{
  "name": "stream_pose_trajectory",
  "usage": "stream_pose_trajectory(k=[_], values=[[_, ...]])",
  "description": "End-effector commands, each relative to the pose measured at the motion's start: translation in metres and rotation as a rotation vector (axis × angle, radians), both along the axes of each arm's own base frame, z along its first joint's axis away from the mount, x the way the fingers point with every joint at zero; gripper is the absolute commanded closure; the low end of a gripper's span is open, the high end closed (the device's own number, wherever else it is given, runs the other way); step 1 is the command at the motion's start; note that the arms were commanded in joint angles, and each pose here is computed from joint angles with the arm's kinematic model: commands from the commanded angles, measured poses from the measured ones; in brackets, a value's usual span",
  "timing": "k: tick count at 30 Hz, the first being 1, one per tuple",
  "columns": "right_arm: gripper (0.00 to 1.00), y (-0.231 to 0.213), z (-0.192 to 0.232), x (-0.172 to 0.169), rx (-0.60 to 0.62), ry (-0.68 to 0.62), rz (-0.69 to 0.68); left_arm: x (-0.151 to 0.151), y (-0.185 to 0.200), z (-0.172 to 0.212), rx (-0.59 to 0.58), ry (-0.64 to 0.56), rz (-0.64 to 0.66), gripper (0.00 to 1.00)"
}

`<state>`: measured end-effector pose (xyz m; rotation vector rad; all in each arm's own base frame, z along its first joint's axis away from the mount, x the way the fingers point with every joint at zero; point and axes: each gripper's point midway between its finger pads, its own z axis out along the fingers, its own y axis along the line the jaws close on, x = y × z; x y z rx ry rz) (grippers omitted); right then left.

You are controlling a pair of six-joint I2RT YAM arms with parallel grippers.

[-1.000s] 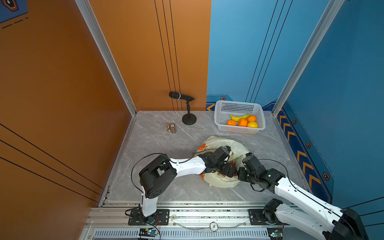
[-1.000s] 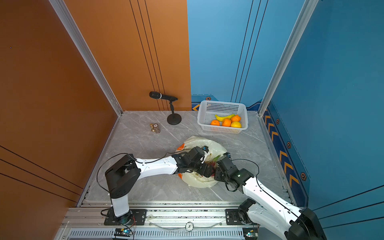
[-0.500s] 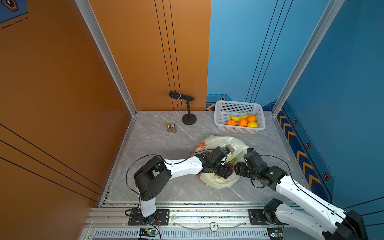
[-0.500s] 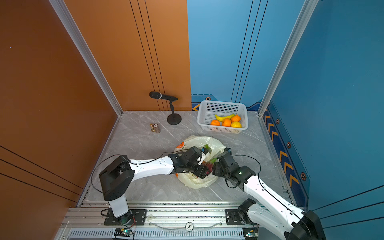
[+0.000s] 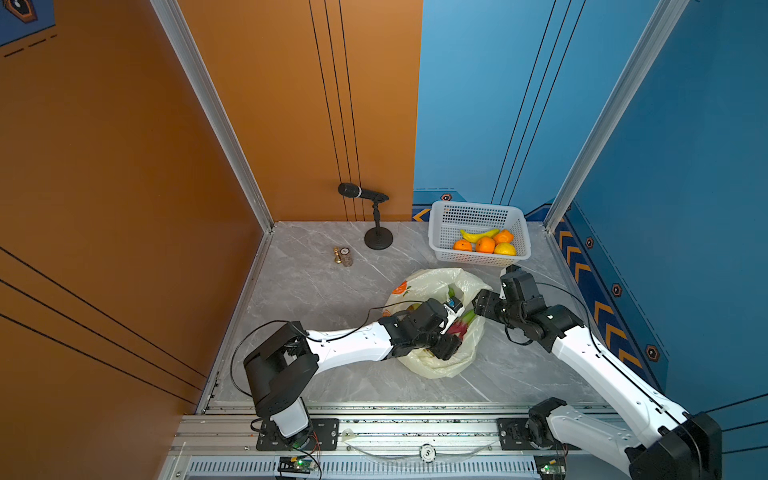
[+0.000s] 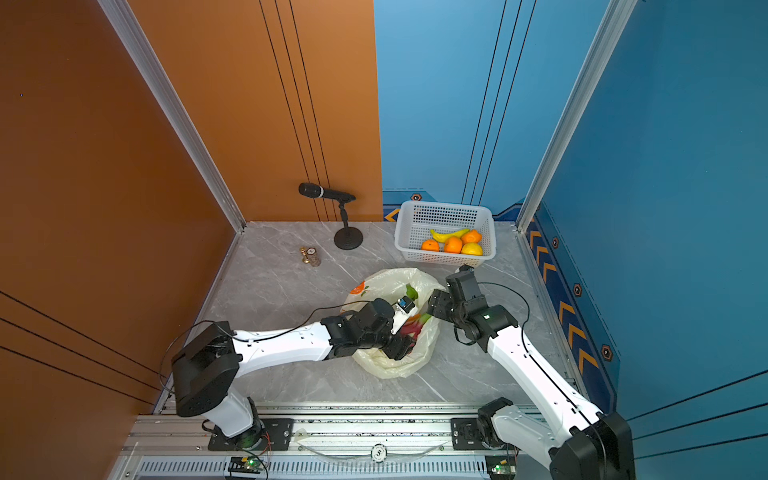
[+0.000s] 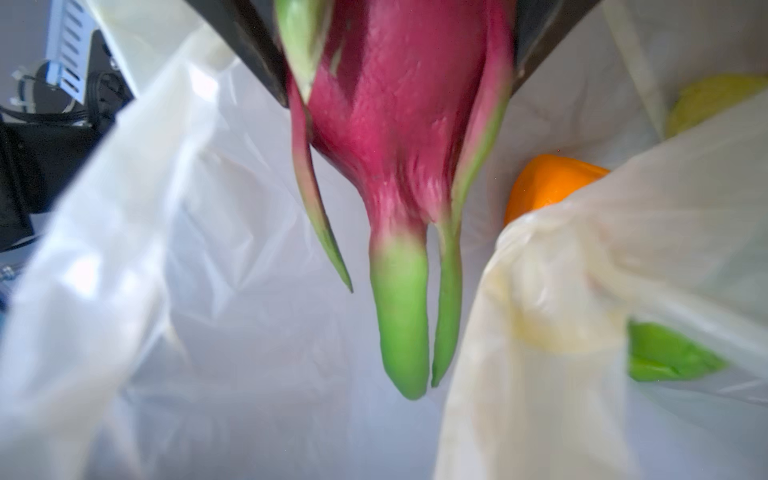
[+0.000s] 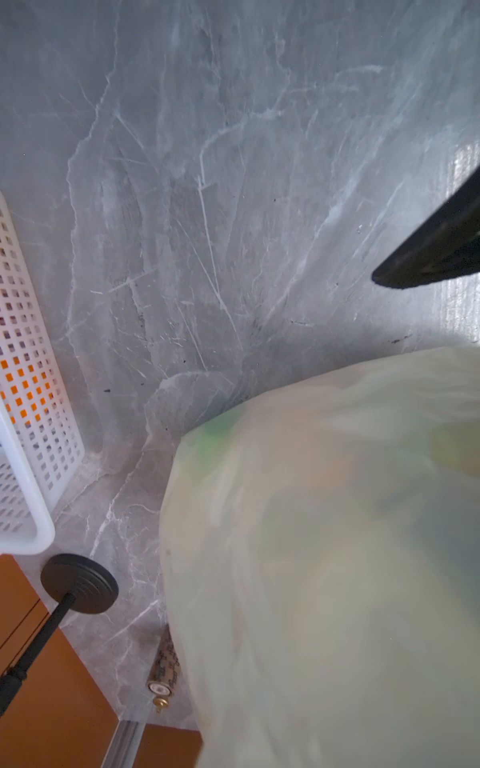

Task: Untie the knot of the plastic bag and take out the fruit
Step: 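Hold the bag with the right gripper while the left gripper grasps the dragon fruit, then lift the dragon fruit out of the bag with the left gripper toward the right gripper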

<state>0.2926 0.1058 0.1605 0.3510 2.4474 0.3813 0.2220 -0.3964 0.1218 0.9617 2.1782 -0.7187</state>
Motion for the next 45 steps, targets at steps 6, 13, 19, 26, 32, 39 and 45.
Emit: stream_pose_trajectory(k=[6,13,19,26,32,39,45], values=[[0.22,-0.004,-0.033,0.003,-0.053,0.107,0.037,0.001,0.003,0.054,-0.125,-0.277,-0.049,0.43],[0.22,-0.003,-0.068,-0.007,-0.07,0.209,0.064,-0.001,0.008,0.089,-0.23,-0.425,-0.045,0.44],[0.22,0.006,-0.071,-0.015,-0.031,0.225,0.1,-0.007,0.009,0.128,-0.372,-0.525,-0.049,0.44],[0.1,0.031,-0.031,-0.023,0.136,0.133,0.204,0.008,0.014,0.145,-0.438,-0.639,0.036,0.45],[0.02,0.031,0.014,-0.021,0.229,0.007,0.205,0.016,0.012,0.158,-0.497,-0.669,0.05,0.46],[0.02,0.033,0.062,-0.017,0.381,-0.124,0.209,0.026,0.013,0.158,-0.522,-0.65,0.081,0.47],[0.02,0.024,0.105,-0.018,0.441,-0.257,0.205,0.03,0.013,0.158,-0.556,-0.638,0.092,0.47]])
